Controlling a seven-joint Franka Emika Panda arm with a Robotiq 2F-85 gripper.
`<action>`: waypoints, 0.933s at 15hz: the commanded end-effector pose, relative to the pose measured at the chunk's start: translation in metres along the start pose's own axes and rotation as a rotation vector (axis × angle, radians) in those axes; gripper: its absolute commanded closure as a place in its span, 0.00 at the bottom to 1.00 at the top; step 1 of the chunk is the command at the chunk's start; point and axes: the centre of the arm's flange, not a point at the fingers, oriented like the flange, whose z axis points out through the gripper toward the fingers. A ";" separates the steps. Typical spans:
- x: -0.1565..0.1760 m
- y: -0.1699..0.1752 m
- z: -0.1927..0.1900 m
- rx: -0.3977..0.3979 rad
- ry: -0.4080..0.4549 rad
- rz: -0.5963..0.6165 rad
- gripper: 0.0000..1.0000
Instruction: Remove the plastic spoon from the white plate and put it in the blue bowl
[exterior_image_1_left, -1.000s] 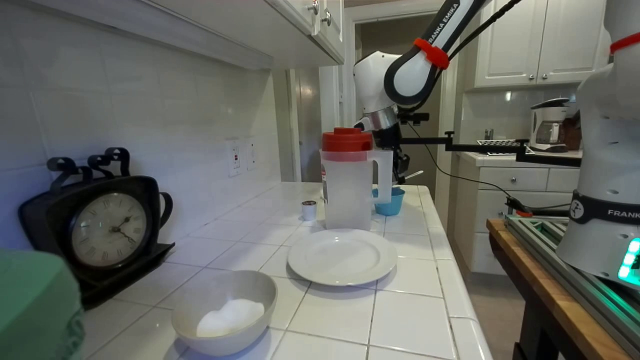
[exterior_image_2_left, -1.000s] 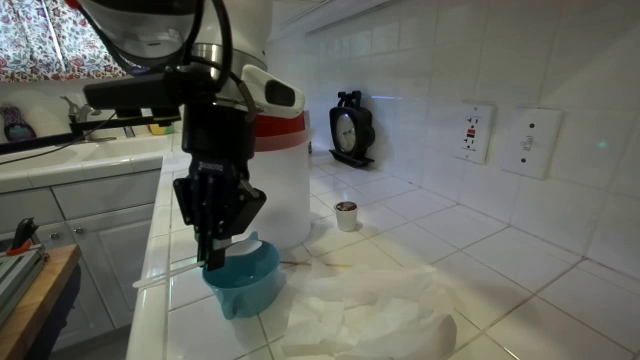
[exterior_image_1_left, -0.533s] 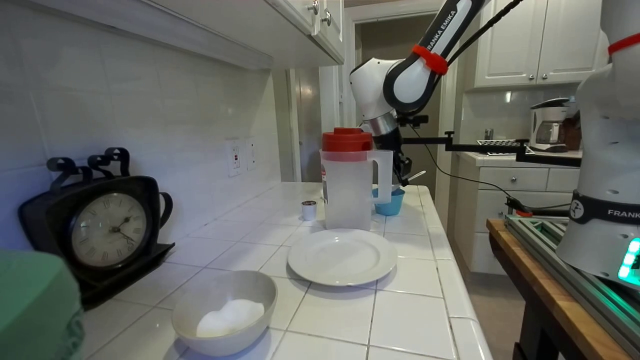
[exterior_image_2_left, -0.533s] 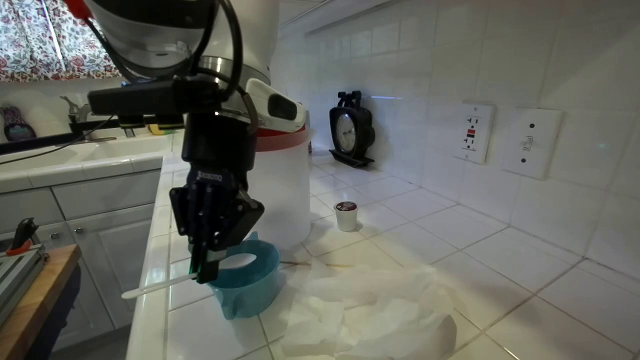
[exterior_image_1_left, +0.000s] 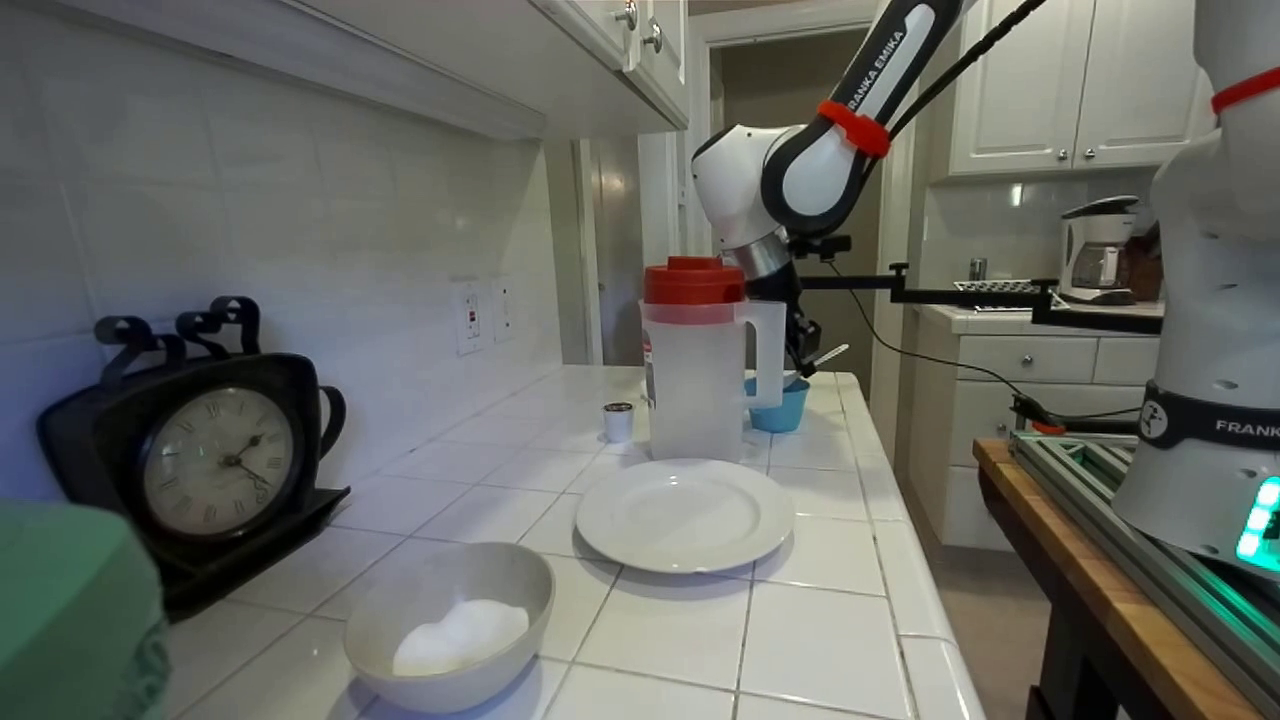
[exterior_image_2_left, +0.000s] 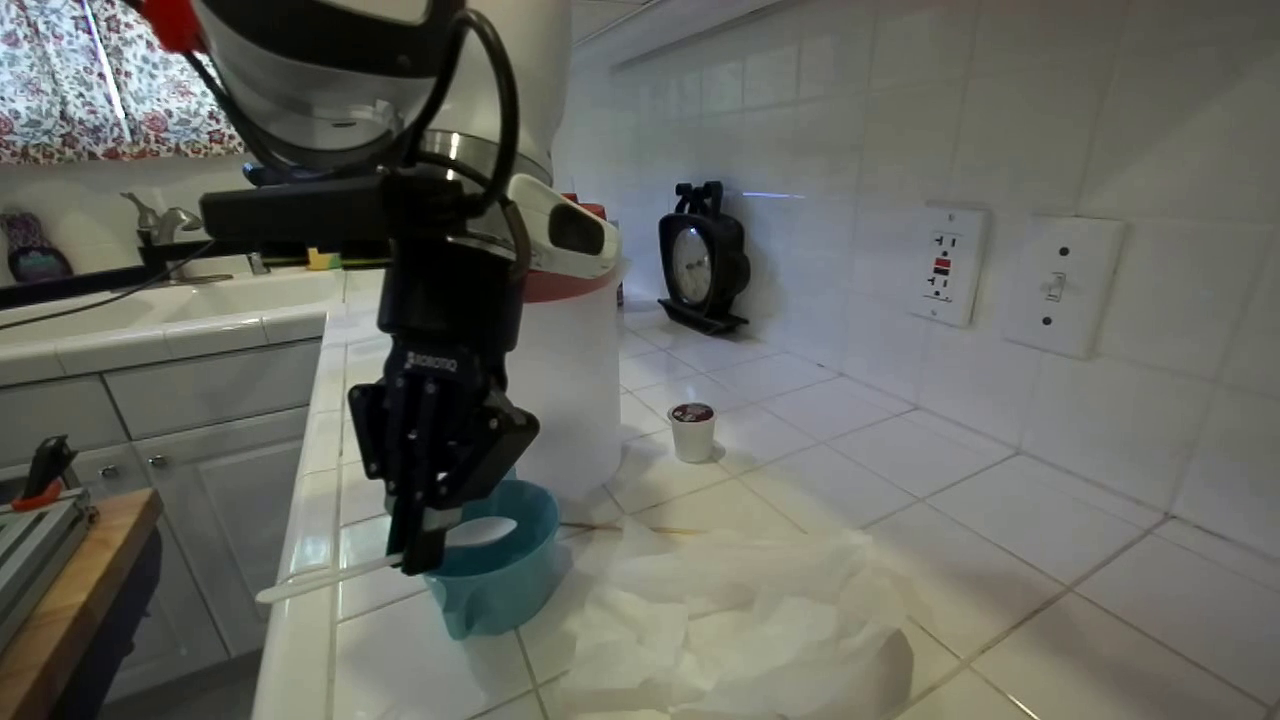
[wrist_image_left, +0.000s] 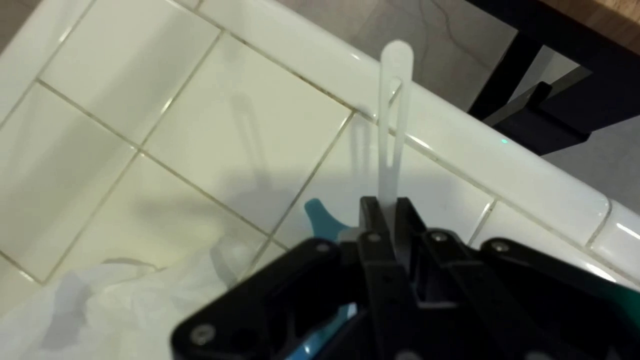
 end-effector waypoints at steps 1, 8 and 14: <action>0.006 0.004 -0.001 -0.023 -0.033 -0.001 0.97; 0.013 0.003 -0.005 -0.036 -0.034 -0.008 0.36; 0.002 -0.005 -0.022 -0.033 0.012 0.011 0.00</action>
